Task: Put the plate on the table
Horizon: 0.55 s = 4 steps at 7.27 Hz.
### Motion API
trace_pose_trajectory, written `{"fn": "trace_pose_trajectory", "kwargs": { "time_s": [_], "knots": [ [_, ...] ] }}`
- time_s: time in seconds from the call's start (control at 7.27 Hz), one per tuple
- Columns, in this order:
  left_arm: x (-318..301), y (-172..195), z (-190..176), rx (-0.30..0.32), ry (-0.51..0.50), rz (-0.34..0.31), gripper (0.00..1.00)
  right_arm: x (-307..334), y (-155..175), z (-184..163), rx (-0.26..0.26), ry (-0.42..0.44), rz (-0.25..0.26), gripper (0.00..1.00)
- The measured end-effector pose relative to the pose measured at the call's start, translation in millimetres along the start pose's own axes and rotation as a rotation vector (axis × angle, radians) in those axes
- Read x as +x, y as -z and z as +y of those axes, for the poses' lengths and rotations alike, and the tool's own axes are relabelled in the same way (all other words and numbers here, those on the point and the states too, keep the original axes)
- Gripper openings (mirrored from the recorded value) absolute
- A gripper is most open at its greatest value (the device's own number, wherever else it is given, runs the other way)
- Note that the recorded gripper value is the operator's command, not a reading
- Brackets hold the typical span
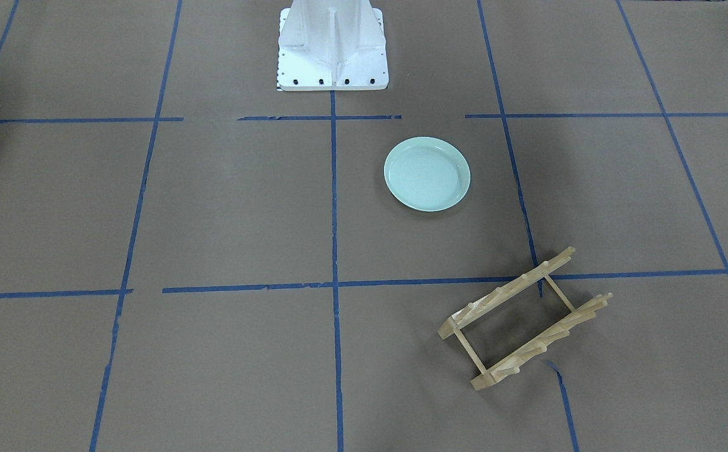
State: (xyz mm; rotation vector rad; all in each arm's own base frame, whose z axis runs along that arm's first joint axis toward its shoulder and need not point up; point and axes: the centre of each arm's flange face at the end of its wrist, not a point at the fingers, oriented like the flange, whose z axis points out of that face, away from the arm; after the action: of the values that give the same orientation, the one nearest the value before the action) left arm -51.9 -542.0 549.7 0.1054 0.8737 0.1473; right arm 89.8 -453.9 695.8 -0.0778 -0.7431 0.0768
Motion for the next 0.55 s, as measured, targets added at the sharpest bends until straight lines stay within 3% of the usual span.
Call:
{"fn": "trace_pose_trajectory", "kwargs": {
  "time_s": [0.55],
  "knots": [
    [-8.1,-3.3,-4.0,-0.002,0.01,0.0,1.0,-0.1,0.1,-0.1,0.0,0.0,0.0,1.0]
  ]
}}
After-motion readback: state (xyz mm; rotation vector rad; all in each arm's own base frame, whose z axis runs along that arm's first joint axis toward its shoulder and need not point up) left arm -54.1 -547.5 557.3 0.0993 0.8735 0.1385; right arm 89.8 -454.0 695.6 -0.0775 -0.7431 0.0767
